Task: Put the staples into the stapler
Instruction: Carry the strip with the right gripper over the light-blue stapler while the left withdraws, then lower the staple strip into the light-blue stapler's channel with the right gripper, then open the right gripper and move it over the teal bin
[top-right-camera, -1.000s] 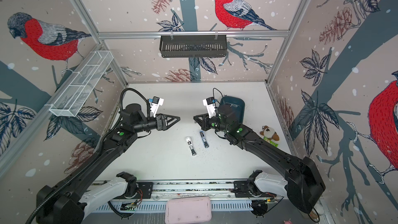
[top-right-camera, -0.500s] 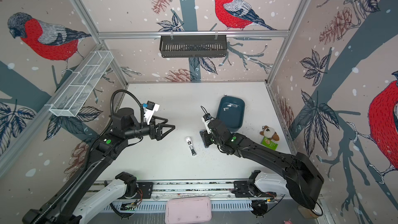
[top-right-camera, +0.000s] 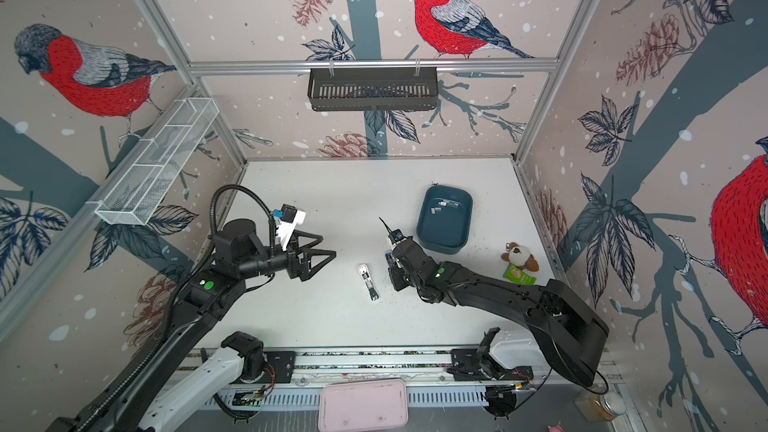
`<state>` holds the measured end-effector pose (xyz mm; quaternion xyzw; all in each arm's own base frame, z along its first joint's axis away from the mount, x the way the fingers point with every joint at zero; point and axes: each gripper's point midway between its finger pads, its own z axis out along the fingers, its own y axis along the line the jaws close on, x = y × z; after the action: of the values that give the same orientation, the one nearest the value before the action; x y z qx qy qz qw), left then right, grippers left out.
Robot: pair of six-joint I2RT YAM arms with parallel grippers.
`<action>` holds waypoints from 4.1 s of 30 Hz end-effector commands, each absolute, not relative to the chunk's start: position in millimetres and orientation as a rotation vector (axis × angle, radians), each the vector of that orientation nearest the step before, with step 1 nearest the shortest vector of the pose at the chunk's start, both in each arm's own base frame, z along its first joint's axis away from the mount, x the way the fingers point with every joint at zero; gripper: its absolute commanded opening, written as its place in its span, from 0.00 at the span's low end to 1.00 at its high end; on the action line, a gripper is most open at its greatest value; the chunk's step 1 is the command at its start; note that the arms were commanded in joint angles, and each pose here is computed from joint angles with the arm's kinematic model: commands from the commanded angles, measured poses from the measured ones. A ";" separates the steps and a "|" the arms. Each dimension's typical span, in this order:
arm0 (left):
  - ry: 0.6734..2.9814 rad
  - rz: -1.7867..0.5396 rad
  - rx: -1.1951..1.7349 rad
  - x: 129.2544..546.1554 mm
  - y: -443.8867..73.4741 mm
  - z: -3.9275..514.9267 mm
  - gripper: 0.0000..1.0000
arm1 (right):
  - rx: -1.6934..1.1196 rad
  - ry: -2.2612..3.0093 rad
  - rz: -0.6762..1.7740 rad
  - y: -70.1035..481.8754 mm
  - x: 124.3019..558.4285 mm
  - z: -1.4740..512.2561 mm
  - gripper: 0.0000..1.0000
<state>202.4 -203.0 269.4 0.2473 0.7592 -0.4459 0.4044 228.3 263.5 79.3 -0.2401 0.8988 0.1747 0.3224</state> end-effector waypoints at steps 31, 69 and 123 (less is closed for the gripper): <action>1.850 -1.144 0.703 195.8 -207.2 274.3 0.97 | -0.604 2.388 0.390 262.4 235.3 53.0 0.13; 1.857 -1.159 0.706 195.3 -208.6 272.7 0.97 | -0.600 2.410 0.360 259.1 232.2 41.5 0.27; 1.859 -1.091 0.774 225.7 -237.8 284.0 0.97 | 0.168 2.436 0.307 105.1 434.1 97.6 0.27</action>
<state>224.3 -237.4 274.4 0.2958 0.7557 -0.4353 0.3898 421.9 105.8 103.4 0.0564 0.9326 0.1142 0.3376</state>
